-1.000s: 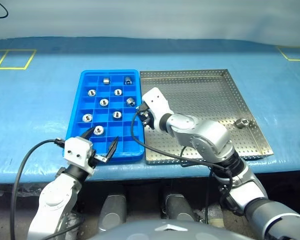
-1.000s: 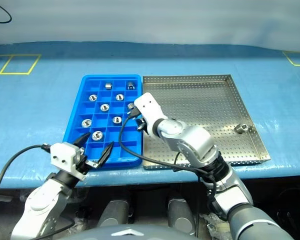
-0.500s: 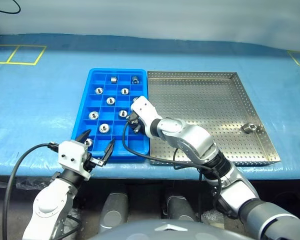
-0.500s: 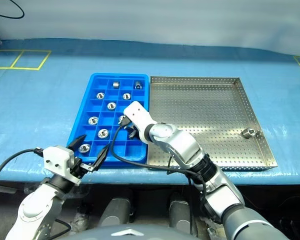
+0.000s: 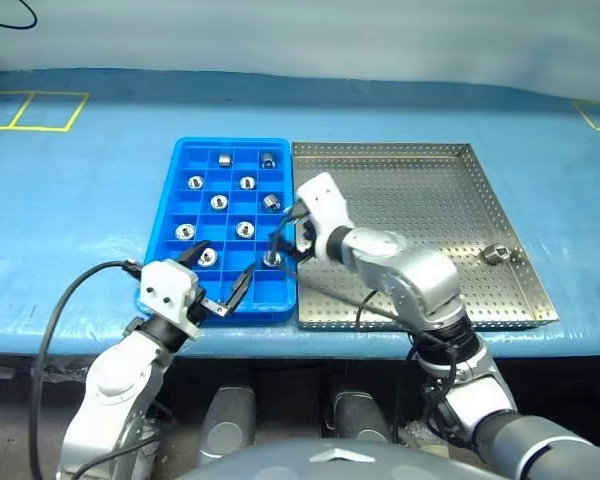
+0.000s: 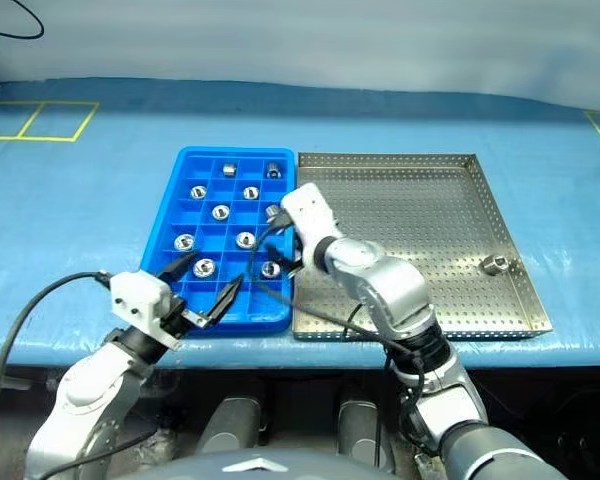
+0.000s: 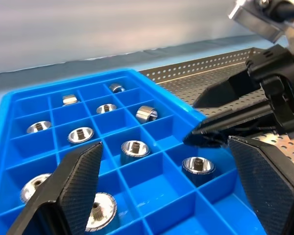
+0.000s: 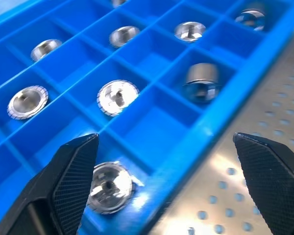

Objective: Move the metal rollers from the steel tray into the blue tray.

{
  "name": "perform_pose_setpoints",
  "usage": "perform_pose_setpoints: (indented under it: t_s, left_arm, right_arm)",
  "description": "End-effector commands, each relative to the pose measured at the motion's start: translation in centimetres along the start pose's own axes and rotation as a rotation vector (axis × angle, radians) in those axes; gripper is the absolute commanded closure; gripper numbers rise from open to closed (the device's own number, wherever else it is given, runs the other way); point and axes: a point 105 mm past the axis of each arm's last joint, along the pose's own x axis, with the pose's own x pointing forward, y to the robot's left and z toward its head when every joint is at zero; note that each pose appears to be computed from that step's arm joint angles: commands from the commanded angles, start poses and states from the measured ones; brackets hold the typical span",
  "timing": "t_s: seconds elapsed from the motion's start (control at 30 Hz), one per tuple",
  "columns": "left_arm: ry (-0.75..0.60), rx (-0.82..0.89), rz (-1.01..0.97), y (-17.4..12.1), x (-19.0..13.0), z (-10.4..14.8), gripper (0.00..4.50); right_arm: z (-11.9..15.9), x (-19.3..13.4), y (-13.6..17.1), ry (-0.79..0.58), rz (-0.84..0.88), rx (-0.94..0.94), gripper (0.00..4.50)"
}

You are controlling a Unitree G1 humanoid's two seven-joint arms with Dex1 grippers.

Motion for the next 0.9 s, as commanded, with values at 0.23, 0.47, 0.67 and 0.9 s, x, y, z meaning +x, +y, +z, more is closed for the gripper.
perform_pose_setpoints:
  t_s: [0.23, 0.47, 0.67, 0.9]
  left_arm:
    - [-0.036, -0.022, -0.118, -1.4, 2.0, 0.3, 0.0]
    - [-0.046, -0.022, -0.146, -1.7, 2.6, 0.4, 0.0]
    - [-0.045, -0.026, -0.15, -1.7, 2.5, 0.3, 0.0]
    - [-0.044, -0.027, -0.15, -1.7, 2.4, 0.3, 0.0]
  right_arm:
    - [-2.8, -6.7, -14.9, -0.063, -0.956, 0.222, 0.04]
    - [-4.4, -8.9, -16.7, -0.174, -1.385, 0.405, 0.04]
    - [-6.0, -9.0, -17.6, -0.185, -1.498, 0.596, 0.04]
    - [-7.1, -8.1, -18.2, -0.208, -1.509, 0.788, 0.04]
